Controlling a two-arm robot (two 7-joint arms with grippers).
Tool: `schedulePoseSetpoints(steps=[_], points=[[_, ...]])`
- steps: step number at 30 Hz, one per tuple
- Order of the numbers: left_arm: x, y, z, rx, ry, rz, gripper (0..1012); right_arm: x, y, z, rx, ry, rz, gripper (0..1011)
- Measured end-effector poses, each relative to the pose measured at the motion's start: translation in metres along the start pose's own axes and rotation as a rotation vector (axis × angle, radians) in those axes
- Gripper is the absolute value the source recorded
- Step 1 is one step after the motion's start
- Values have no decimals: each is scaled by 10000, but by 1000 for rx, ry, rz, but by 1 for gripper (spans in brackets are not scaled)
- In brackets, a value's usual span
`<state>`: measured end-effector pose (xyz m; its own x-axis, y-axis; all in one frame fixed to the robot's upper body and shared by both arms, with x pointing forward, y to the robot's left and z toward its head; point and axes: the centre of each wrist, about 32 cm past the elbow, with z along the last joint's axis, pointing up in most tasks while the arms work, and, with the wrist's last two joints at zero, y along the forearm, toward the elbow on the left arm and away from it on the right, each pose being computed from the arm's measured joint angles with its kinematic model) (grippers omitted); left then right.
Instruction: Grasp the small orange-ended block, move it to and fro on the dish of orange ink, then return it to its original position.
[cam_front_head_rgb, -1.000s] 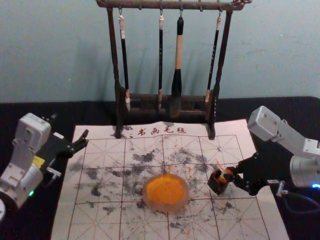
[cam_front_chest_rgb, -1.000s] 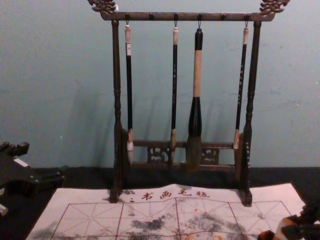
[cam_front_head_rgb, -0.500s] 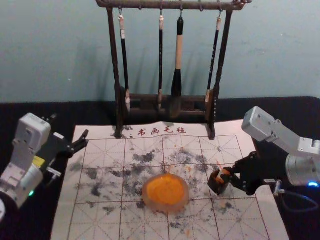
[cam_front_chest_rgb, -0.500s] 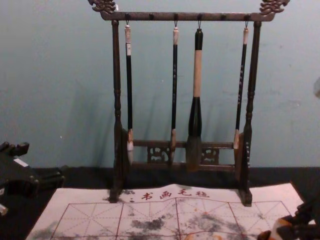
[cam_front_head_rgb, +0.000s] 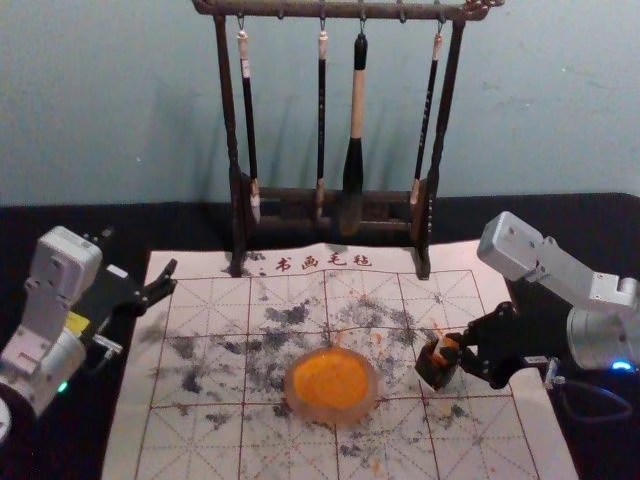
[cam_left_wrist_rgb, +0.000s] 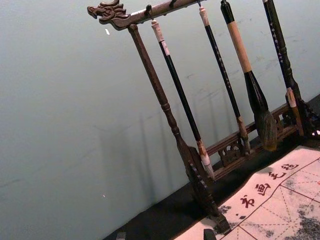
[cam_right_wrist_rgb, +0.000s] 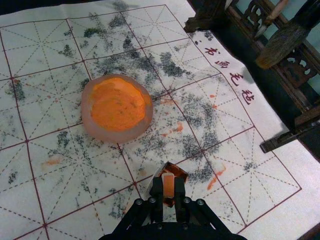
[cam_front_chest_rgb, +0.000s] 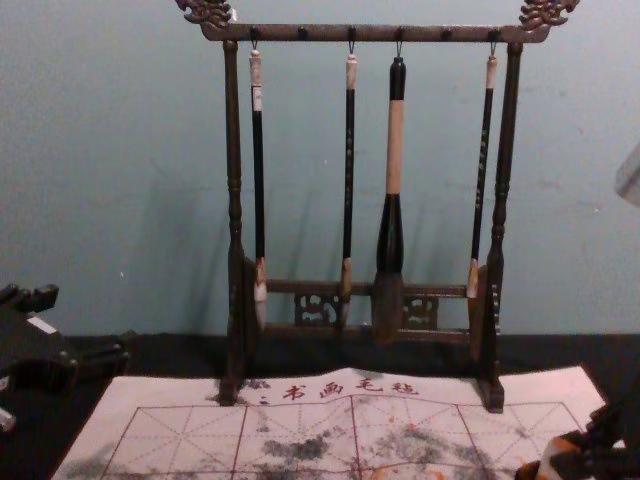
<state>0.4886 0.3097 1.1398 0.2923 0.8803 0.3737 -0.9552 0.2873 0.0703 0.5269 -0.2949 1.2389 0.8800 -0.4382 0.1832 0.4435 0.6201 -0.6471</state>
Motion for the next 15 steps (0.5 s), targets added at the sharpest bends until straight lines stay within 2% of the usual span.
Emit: schedulePoseSetpoints(steps=[15], points=[[0,0,0,0,0,0,1001,13,14,9,2,5,3,104]])
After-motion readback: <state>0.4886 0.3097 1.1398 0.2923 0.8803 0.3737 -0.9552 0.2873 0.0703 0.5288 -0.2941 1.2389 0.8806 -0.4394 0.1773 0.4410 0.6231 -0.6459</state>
